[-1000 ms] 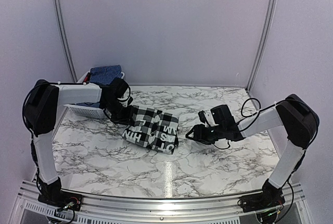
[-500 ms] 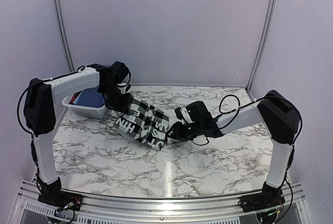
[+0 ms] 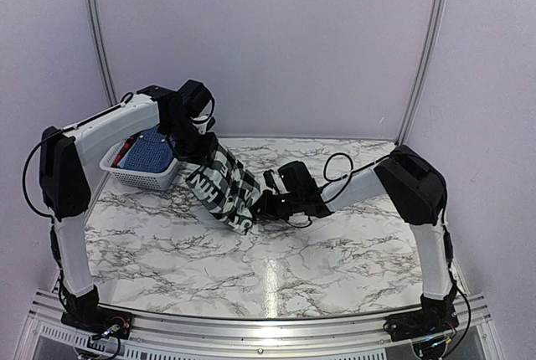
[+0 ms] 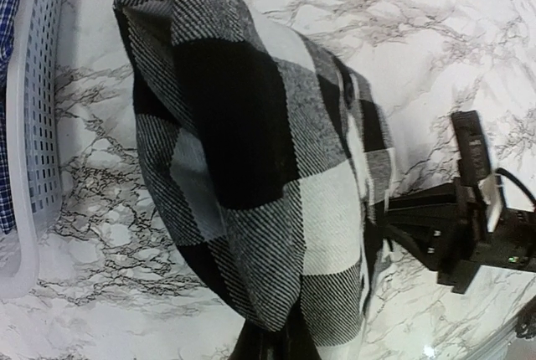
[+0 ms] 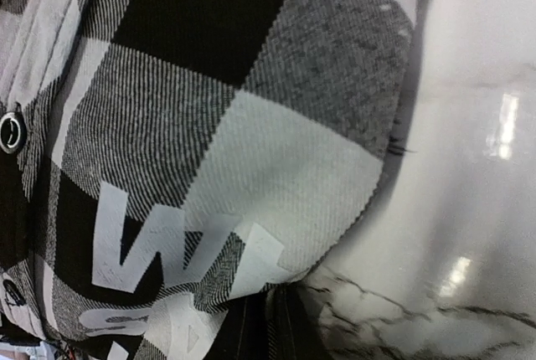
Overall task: Fold and stack the long sleeve shirts
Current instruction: Turn over the square folded shirt at the center of the board.
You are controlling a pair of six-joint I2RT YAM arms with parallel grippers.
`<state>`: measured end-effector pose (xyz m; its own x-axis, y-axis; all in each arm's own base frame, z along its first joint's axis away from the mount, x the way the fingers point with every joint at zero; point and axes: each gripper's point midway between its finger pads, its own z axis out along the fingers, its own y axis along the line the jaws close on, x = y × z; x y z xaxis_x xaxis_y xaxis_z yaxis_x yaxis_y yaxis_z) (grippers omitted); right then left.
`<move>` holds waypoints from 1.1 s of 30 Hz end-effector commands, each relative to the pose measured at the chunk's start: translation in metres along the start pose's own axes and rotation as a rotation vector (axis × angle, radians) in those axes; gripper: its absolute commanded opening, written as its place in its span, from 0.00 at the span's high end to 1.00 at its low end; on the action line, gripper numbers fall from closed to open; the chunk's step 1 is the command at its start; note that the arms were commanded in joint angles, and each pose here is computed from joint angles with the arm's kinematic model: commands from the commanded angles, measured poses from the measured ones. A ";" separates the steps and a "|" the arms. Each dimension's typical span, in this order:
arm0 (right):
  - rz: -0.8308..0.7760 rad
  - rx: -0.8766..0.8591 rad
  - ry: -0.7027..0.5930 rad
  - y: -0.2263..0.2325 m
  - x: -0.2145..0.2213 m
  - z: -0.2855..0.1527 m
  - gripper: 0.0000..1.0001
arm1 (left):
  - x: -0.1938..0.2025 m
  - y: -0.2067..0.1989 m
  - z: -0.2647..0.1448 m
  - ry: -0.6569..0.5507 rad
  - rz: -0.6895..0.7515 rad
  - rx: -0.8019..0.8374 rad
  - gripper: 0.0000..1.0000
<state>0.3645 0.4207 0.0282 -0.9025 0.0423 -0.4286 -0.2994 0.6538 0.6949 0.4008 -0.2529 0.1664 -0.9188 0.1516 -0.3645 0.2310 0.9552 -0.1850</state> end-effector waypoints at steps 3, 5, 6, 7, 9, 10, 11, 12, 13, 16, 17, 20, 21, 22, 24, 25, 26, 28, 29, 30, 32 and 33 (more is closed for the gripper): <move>-0.012 -0.068 0.094 0.033 0.027 0.045 0.87 | -0.014 -0.071 -0.027 -0.052 0.040 0.141 1.00; -0.016 -0.087 0.110 0.039 0.029 0.052 0.86 | -0.020 -0.092 -0.028 -0.064 0.046 0.182 1.00; -0.013 -0.089 0.116 0.038 0.030 0.053 0.85 | -0.022 -0.097 -0.026 -0.064 0.042 0.189 1.00; -0.015 -0.088 0.118 0.037 0.030 0.053 0.83 | -0.023 -0.099 -0.020 -0.058 0.036 0.188 1.00; -0.021 -0.080 0.124 0.031 0.029 0.049 0.80 | -0.023 -0.099 -0.006 -0.038 0.020 0.181 1.00; -0.021 -0.078 0.124 0.027 0.029 0.045 0.77 | -0.022 -0.100 0.001 -0.027 0.014 0.178 1.00; -0.021 -0.070 0.128 0.021 0.032 0.039 0.74 | -0.021 -0.102 0.007 -0.017 0.009 0.179 1.00; -0.022 -0.060 0.123 0.016 0.032 0.032 0.73 | -0.020 -0.105 0.013 -0.012 0.009 0.177 1.00; -0.021 -0.045 0.115 0.008 0.031 0.023 0.72 | -0.019 -0.107 0.020 -0.006 0.008 0.172 1.00; -0.019 -0.011 0.094 -0.011 0.031 -0.010 0.70 | -0.018 -0.117 0.029 0.002 0.001 0.191 1.00; -0.018 0.010 0.082 -0.018 0.031 -0.023 0.69 | -0.018 -0.123 0.030 -0.002 0.003 0.204 1.00; -0.019 0.084 0.042 -0.040 0.031 -0.066 0.66 | -0.015 -0.146 0.040 -0.003 -0.003 0.253 1.00; -0.018 0.115 0.026 -0.048 0.029 -0.081 0.66 | -0.012 -0.157 0.044 0.001 -0.002 0.271 1.00; -0.021 0.136 -0.008 -0.049 0.022 -0.098 0.66 | -0.009 -0.165 0.051 0.007 -0.005 0.276 1.00; -0.005 0.194 -0.051 -0.063 0.016 -0.125 0.65 | 0.000 -0.187 0.066 0.020 -0.017 0.296 1.00; -0.001 0.222 -0.067 -0.068 0.014 -0.136 0.64 | 0.005 -0.199 0.074 0.023 -0.025 0.309 1.00; -0.002 0.264 -0.092 -0.074 0.010 -0.148 0.64 | 0.010 -0.213 0.082 0.020 -0.028 0.323 1.00; -0.009 0.335 -0.142 -0.083 0.001 -0.170 0.60 | 0.022 -0.240 0.100 0.021 -0.032 0.355 0.91; -0.003 0.375 -0.149 -0.089 0.000 -0.181 0.58 | 0.026 -0.252 0.107 0.021 -0.031 0.366 0.88; 0.005 0.400 -0.159 -0.094 -0.001 -0.191 0.56 | 0.031 -0.262 0.114 0.020 -0.023 0.373 0.81; 0.017 0.434 -0.187 -0.102 -0.007 -0.209 0.49 | 0.037 -0.276 0.122 0.008 -0.005 0.380 0.43; 0.015 0.450 -0.196 -0.103 -0.009 -0.215 0.45 | 0.037 -0.280 0.122 0.000 0.005 0.389 0.36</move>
<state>0.3371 0.2311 0.0838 -0.8327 0.1654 -0.5284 -0.1574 0.8442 0.5124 0.3479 -0.5118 0.0933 -0.9254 0.1825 -0.3321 0.3287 0.8226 -0.4640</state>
